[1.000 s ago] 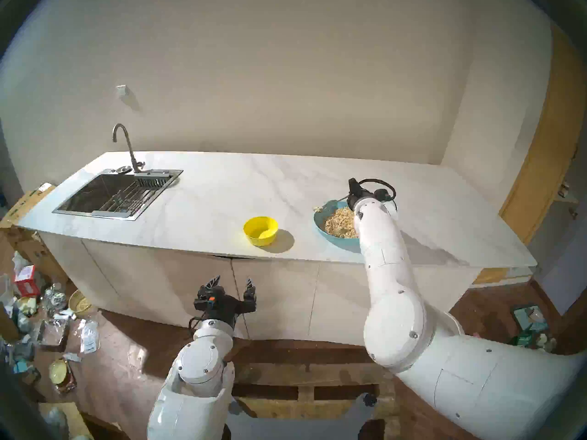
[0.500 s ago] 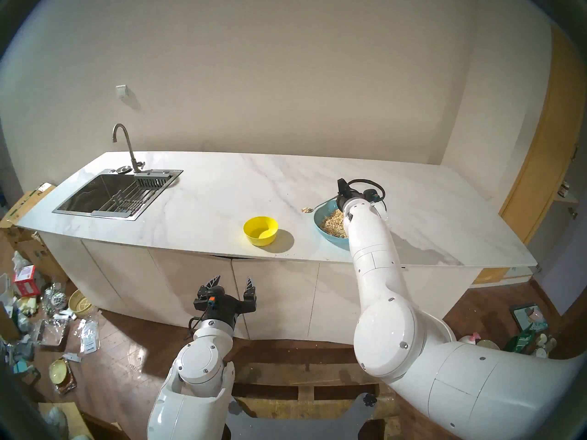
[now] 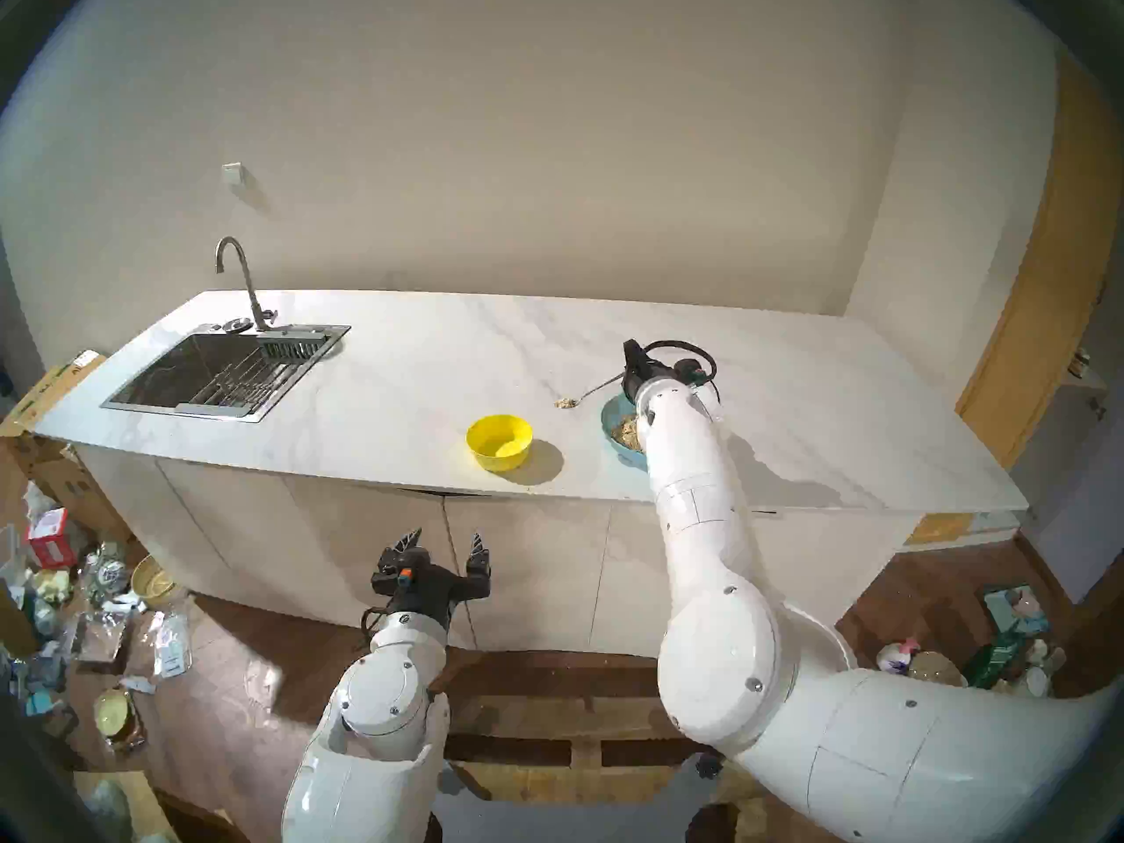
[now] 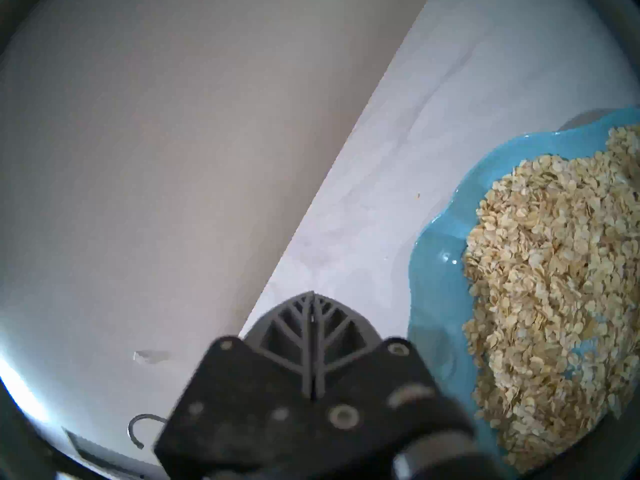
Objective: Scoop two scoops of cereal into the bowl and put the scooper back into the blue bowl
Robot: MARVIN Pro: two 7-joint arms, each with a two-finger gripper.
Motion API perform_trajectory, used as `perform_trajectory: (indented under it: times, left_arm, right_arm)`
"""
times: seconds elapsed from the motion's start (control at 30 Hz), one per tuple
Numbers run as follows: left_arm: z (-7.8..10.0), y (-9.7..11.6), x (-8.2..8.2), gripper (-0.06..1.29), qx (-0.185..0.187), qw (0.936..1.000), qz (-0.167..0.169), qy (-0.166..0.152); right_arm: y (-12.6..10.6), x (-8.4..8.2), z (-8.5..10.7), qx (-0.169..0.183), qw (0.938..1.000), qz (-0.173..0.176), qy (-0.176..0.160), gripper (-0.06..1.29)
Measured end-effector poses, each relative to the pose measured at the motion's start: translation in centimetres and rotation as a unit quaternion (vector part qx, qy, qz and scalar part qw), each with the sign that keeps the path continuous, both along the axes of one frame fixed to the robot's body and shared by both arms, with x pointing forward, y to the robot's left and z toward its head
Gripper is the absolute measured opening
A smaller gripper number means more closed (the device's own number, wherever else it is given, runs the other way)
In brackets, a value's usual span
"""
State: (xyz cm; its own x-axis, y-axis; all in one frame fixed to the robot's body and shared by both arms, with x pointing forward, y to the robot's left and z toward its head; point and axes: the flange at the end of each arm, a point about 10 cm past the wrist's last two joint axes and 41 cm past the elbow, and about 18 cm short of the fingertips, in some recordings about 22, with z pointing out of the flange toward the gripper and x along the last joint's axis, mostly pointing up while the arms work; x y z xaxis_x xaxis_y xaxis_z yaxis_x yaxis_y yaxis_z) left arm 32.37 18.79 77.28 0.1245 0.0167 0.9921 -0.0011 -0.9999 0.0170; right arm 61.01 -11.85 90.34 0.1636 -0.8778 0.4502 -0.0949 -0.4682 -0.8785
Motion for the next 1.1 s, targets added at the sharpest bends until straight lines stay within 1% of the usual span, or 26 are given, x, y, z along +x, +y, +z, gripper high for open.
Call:
perform_trajectory:
  times: [0.33,0.53,0.73,0.83,1.1]
  left_arm:
    - [0.0,0.0,0.0,1.24,0.0,1.0,0.0,0.0]
    - [0.0,0.0,0.0,1.24,0.0,1.0,0.0,0.0]
    - [0.0,0.0,0.0,1.24,0.0,1.0,0.0,0.0]
    - [0.0,0.0,0.0,1.24,0.0,1.0,0.0,0.0]
    - [0.0,0.0,0.0,1.24,0.0,1.0,0.0,0.0]
  right_arm:
    - [1.9,-0.4,-0.3,-0.004,0.9998,0.019,0.005,-0.02]
    - [3.8,-0.4,-0.7,-0.014,0.9991,0.039,0.012,-0.02]
    - [5.8,-0.4,-2.1,-0.023,0.9974,0.061,0.03,-0.02]
    - [6.4,-0.4,-2.5,-0.026,0.9968,0.067,0.035,-0.02]
    - [7.3,0.1,-2.2,-0.031,0.9961,0.075,0.035,-0.02]
